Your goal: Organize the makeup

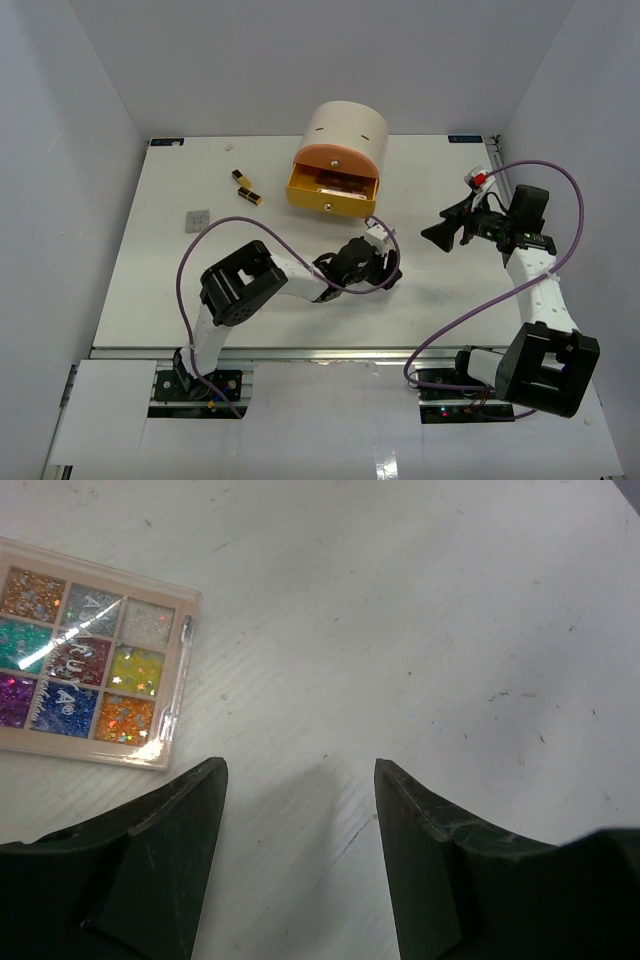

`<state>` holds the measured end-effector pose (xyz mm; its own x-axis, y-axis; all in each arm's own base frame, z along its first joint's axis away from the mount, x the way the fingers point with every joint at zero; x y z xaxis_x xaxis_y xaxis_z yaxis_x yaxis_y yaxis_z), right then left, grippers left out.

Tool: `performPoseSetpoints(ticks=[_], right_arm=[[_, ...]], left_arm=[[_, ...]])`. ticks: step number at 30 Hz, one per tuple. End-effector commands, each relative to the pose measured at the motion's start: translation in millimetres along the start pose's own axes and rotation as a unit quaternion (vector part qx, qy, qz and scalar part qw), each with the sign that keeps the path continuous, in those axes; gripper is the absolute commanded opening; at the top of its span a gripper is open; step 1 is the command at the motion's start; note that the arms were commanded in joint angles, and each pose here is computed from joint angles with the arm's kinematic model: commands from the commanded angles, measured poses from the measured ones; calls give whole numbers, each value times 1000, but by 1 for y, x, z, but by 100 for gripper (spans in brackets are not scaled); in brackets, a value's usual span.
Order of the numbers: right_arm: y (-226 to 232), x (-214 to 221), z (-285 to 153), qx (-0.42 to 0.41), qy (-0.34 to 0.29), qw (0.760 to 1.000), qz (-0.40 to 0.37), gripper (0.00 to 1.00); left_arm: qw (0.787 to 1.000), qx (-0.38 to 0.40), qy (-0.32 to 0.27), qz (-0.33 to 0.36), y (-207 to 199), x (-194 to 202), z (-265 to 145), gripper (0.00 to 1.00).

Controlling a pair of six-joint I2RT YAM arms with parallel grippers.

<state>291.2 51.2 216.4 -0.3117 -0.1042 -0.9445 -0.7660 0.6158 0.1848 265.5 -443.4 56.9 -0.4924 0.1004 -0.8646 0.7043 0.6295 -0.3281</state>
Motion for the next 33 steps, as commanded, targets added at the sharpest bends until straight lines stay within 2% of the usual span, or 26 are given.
performPoseSetpoints(ticks=[1, 2, 4, 9, 12, 18, 20, 22, 25, 30, 33], right_arm=[[-23, 1, -4, 66, 46, 997, 10, 93], [-30, 6, -4, 87, 66, 994, 19, 93], [-36, 13, 0, 118, 94, 988, 33, 93], [-38, 33, 19, 136, 146, 979, 48, 90], [-27, 45, 47, 130, 185, 973, 40, 90], [-8, 68, 99, 152, 240, 959, 13, 90], [3, 69, 114, 156, 248, 956, -7, 90], [9, 70, 125, 158, 253, 954, -17, 90], [12, 74, 139, 170, 273, 947, -27, 90], [10, 85, 146, 180, 292, 939, -41, 90], [9, 93, 148, 177, 302, 936, -49, 90]], left_arm=[[998, 10, -56, -11, -13, -50, -28, 73], [999, 7, -52, -10, -11, -47, -38, 74], [997, 12, -77, -6, -18, -70, -66, 76], [996, 3, -80, 26, -13, -74, -130, 83], [996, -8, -87, 35, -6, -85, -169, 87], [990, -88, -109, 5, 58, -106, -240, 91], [982, -123, -143, -7, 73, -118, -265, 97], [980, -121, -157, 1, 70, -129, -277, 98], [980, -134, -145, 25, 68, -140, -291, 98], [972, -181, -127, 81, 80, -133, -312, 98], [967, -199, -129, 88, 86, -122, -321, 98]])
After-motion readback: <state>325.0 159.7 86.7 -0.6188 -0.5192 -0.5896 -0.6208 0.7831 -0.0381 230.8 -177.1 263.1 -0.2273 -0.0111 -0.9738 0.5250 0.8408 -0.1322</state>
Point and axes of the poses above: each gripper's point midway between its finger pads, its own z axis out along the fingers, its own y axis along the line the jaws close on, x = y × z, the point moved 4 cm from there along -z, back along the fingers, and after that the axes turned 1 degree about z, right-handed, at the moved point
